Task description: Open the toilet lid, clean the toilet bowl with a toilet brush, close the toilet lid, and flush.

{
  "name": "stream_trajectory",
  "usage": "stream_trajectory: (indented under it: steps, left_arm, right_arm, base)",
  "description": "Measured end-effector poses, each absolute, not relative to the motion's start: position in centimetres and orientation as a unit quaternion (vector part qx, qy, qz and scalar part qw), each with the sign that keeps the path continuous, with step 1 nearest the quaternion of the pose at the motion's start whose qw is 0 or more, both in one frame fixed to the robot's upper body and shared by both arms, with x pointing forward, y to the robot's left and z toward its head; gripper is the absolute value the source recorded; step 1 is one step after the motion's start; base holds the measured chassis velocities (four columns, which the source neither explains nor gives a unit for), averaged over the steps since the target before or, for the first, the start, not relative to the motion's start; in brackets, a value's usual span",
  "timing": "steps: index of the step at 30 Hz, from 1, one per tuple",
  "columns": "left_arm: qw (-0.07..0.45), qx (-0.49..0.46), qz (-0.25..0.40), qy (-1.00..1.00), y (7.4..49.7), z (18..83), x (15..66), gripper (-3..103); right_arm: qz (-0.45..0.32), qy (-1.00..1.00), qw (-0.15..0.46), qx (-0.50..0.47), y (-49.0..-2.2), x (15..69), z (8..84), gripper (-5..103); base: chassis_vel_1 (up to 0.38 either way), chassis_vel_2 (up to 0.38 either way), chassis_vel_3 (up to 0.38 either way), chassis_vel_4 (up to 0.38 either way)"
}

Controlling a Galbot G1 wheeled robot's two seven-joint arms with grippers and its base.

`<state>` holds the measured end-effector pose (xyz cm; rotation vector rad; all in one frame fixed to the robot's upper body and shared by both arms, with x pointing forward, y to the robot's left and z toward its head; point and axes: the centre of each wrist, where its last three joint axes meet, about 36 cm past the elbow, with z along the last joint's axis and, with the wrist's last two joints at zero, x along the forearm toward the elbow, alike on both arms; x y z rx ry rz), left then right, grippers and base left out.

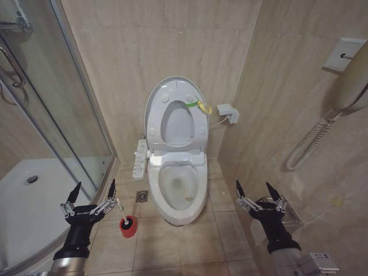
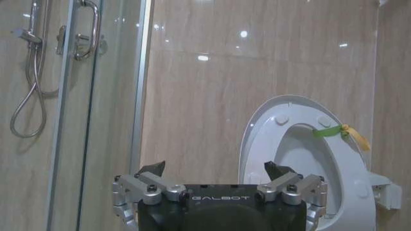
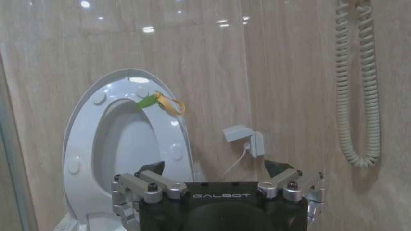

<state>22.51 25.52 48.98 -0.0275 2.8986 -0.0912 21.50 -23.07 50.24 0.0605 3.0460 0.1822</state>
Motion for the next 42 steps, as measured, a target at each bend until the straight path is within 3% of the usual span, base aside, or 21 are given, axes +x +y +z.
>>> stream_trajectory:
  steps: [42]
  left_arm:
    - [0.12,-0.009,-0.031,0.992,25.52,48.98,22.52,100]
  right_arm:
    - [0.06,0.997,0.045,0.02,-23.07,21.5,50.24,100]
  base:
    - [-0.022,0.027,0.025,-0.025]
